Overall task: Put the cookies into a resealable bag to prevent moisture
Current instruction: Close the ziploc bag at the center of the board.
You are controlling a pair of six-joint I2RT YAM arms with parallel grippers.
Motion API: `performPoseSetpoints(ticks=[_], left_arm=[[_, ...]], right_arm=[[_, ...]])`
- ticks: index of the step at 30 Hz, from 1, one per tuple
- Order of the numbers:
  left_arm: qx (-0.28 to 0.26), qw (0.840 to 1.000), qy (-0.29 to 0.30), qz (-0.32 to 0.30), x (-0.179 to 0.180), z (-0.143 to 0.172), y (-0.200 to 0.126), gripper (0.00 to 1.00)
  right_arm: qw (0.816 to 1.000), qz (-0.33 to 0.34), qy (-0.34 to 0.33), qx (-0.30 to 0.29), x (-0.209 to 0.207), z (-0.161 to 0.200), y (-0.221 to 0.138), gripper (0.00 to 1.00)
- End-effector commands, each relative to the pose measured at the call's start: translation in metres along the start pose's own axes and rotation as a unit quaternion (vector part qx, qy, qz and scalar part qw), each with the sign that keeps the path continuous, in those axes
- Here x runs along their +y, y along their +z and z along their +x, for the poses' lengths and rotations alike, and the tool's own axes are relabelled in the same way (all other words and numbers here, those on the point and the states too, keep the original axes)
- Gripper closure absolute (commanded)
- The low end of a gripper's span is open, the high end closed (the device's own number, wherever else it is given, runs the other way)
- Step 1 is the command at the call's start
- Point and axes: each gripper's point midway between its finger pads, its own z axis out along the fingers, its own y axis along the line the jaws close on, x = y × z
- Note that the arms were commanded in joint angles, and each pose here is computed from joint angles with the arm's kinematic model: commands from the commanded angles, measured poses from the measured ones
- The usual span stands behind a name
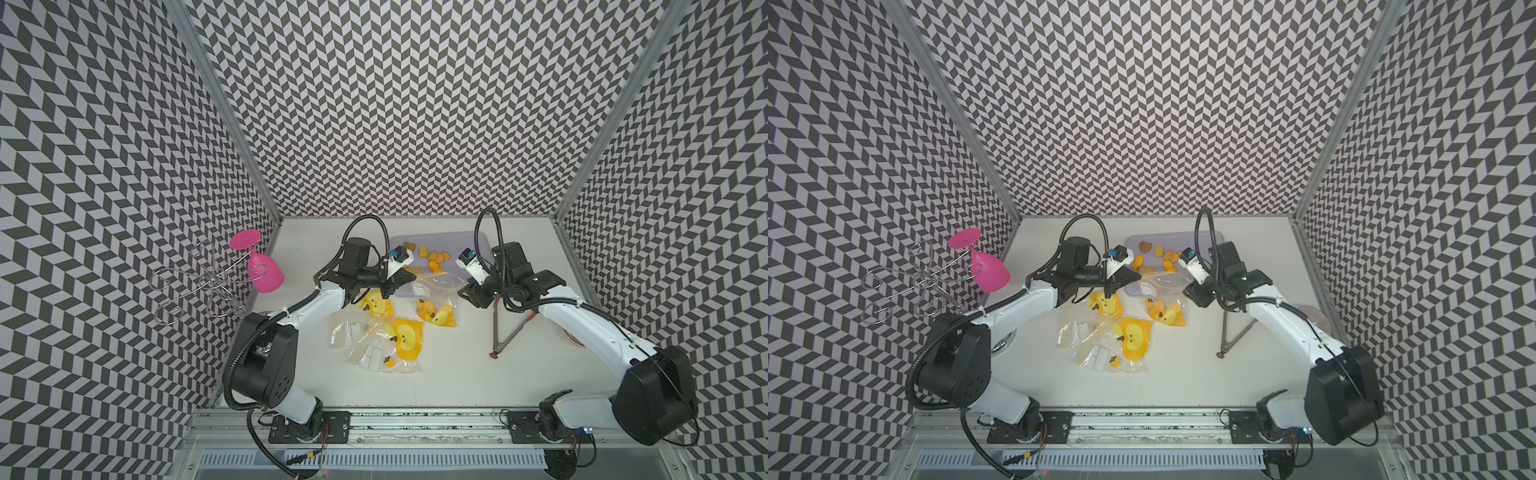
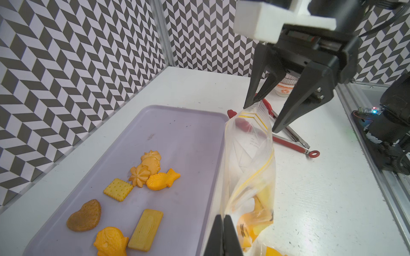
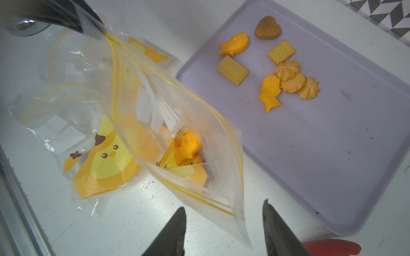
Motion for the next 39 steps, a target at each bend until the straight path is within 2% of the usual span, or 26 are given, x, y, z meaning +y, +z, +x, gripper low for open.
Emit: performPoseSetpoints(ticks=[1, 5, 7, 9, 12, 16, 23, 26, 30, 33, 35, 39], left_arm=[[-0.013, 1.000, 0.017, 0.007, 0.002, -0.010, -0.002, 1.00], [-0.013, 1.000, 0.019, 0.008, 0.001, -0.010, -0.002, 1.00], [-0.012, 1.000, 0.019, 0.008, 0.001, -0.009, -0.002, 1.00], [-0.012, 1.000, 0.020, 0.007, 0.001, -0.010, -0.002, 1.00], [-0.010, 1.000, 0.021, 0.005, 0.002, -0.009, -0.002, 1.00], [-0.011, 1.000, 0.021, 0.000, 0.004, -0.011, -0.004, 1.00], [-0.014, 1.000, 0.020, -0.001, 0.005, -0.012, -0.005, 1.00], [-0.006, 1.000, 0.022, -0.014, 0.008, -0.010, -0.006, 1.00], [0.009, 0.998, 0.024, -0.049, 0.018, -0.007, -0.011, 1.00], [0.008, 0.998, 0.027, -0.061, 0.021, -0.009, -0.015, 1.00], [-0.003, 0.998, 0.036, -0.043, 0.014, -0.013, -0.015, 1.00], [-0.049, 0.996, 0.056, 0.044, -0.020, -0.026, -0.010, 0.99]], right_arm=[[0.999, -0.019, -0.035, -0.025, 0.005, -0.018, 0.000, 0.46], [0.999, -0.021, -0.038, -0.024, 0.004, -0.019, 0.002, 0.47], [0.998, -0.030, -0.044, -0.027, 0.006, -0.023, 0.003, 0.51], [0.998, -0.043, -0.048, -0.024, 0.009, -0.024, 0.004, 0.60], [0.997, -0.052, -0.046, -0.018, 0.012, -0.024, 0.002, 0.80], [0.998, -0.042, -0.032, -0.016, 0.012, -0.023, -0.006, 0.99], [0.999, -0.032, 0.013, -0.008, 0.014, -0.020, -0.023, 1.00], [0.999, 0.000, 0.050, 0.005, 0.006, -0.020, -0.032, 1.00], [0.988, 0.072, 0.124, 0.053, -0.014, -0.005, -0.044, 1.00], [0.984, 0.067, 0.136, 0.094, -0.010, 0.011, -0.044, 1.00], [0.985, 0.035, 0.134, 0.101, 0.002, 0.016, -0.039, 1.00], [0.989, 0.004, 0.126, 0.077, 0.013, 0.013, -0.036, 1.00]])
